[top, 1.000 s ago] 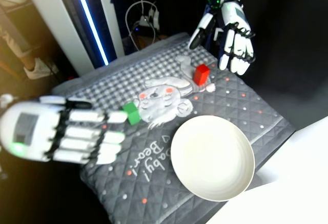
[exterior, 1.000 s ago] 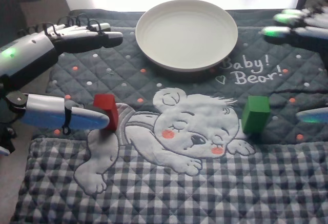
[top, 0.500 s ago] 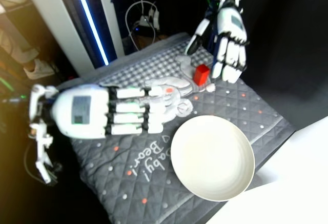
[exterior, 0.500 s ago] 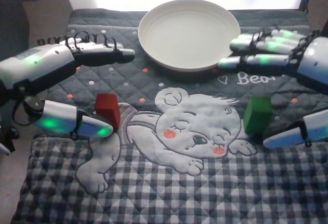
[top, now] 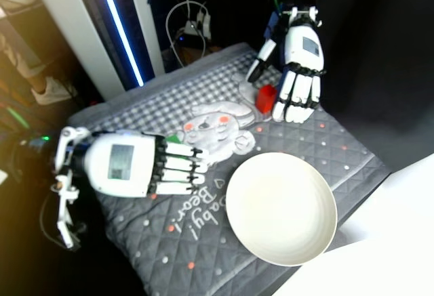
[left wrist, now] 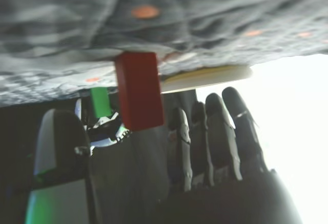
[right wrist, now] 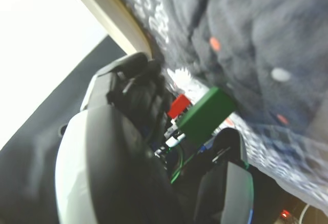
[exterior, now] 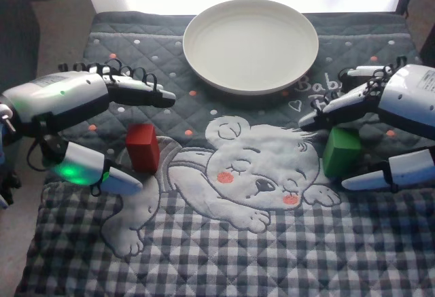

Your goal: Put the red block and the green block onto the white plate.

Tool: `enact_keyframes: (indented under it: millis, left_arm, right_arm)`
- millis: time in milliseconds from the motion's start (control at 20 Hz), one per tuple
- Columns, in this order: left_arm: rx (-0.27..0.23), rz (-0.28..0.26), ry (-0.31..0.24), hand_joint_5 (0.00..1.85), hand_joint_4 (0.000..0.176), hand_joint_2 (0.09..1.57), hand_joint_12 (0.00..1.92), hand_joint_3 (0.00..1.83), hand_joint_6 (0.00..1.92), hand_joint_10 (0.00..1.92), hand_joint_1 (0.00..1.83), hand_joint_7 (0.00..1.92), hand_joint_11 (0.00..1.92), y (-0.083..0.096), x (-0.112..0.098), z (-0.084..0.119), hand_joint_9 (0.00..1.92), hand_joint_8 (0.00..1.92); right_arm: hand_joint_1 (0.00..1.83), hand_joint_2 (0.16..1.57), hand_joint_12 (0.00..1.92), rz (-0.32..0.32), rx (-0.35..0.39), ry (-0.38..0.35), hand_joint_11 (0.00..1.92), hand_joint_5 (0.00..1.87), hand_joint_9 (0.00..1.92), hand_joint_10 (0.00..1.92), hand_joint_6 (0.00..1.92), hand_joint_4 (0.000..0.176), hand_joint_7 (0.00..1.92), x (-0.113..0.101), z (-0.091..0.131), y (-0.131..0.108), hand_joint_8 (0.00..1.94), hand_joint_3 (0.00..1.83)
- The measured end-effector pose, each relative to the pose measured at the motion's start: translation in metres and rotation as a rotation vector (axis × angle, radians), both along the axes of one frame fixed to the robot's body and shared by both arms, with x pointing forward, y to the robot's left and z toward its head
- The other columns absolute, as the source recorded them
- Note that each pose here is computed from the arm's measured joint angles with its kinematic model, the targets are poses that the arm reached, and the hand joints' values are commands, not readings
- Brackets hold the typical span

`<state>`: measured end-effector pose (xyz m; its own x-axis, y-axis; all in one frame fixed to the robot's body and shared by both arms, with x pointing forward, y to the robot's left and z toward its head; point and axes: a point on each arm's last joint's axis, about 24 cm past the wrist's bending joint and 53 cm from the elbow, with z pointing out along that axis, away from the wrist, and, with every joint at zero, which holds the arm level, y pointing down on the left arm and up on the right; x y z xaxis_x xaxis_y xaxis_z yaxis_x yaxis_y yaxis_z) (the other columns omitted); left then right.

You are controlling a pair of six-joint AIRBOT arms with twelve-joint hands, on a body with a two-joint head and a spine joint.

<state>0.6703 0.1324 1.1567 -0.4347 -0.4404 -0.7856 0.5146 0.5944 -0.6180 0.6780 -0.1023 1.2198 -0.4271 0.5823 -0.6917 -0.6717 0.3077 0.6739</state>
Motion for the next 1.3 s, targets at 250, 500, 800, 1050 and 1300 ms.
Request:
enact_keyframes:
  millis: [250, 500, 800, 1050, 1300]
  left_arm:
    - [0.004, -0.002, 0.000, 0.60, 0.000, 0.95, 0.98, 0.01, 0.00, 0.02, 0.90, 0.62, 0.10, -0.0006, -0.0002, -0.0003, 0.55, 0.01]
    - [0.000, -0.005, 0.001, 0.85, 0.000, 1.01, 1.19, 0.00, 0.01, 0.06, 0.95, 0.91, 0.32, -0.0037, 0.0008, -0.0020, 0.83, 0.02]
    - [-0.009, 0.002, 0.006, 1.12, 0.000, 1.06, 1.53, 0.01, 0.35, 0.40, 1.24, 1.04, 0.51, -0.0028, 0.0019, -0.0014, 0.96, 0.88]
    - [-0.021, -0.002, 0.011, 1.17, 0.000, 1.12, 1.87, 0.00, 0.39, 1.44, 1.26, 0.87, 0.58, -0.0070, 0.0020, -0.0029, 0.76, 1.39]
    - [-0.046, 0.009, 0.010, 1.22, 0.000, 1.09, 1.84, 0.00, 0.29, 1.32, 1.27, 0.96, 0.52, -0.0077, 0.0088, -0.0032, 0.78, 1.27]
  right_arm:
    - [1.05, 0.95, 1.45, -0.003, 0.006, 0.004, 0.39, 0.78, 0.78, 0.70, 0.00, 0.000, 1.08, 0.0009, 0.0003, -0.0003, 0.02, 0.00]
    - [1.02, 0.93, 1.55, -0.003, 0.007, 0.004, 0.46, 0.83, 0.73, 1.01, 0.00, 0.000, 1.13, 0.0008, 0.0002, -0.0001, 0.05, 0.00]
    - [1.04, 0.95, 1.73, 0.001, 0.011, 0.009, 0.71, 0.96, 0.86, 1.32, 0.01, 0.000, 1.09, 0.0005, -0.0005, 0.0016, 0.57, 0.00]
    - [1.17, 1.03, 1.92, 0.003, 0.017, 0.014, 0.76, 1.20, 0.86, 1.60, 0.60, 0.000, 0.97, 0.0004, -0.0008, 0.0031, 1.15, 0.00]
    - [1.17, 1.02, 1.92, -0.007, 0.024, 0.014, 0.43, 1.22, 0.55, 1.90, 0.56, 0.000, 0.70, 0.0033, 0.0005, -0.0004, 1.66, 0.00]
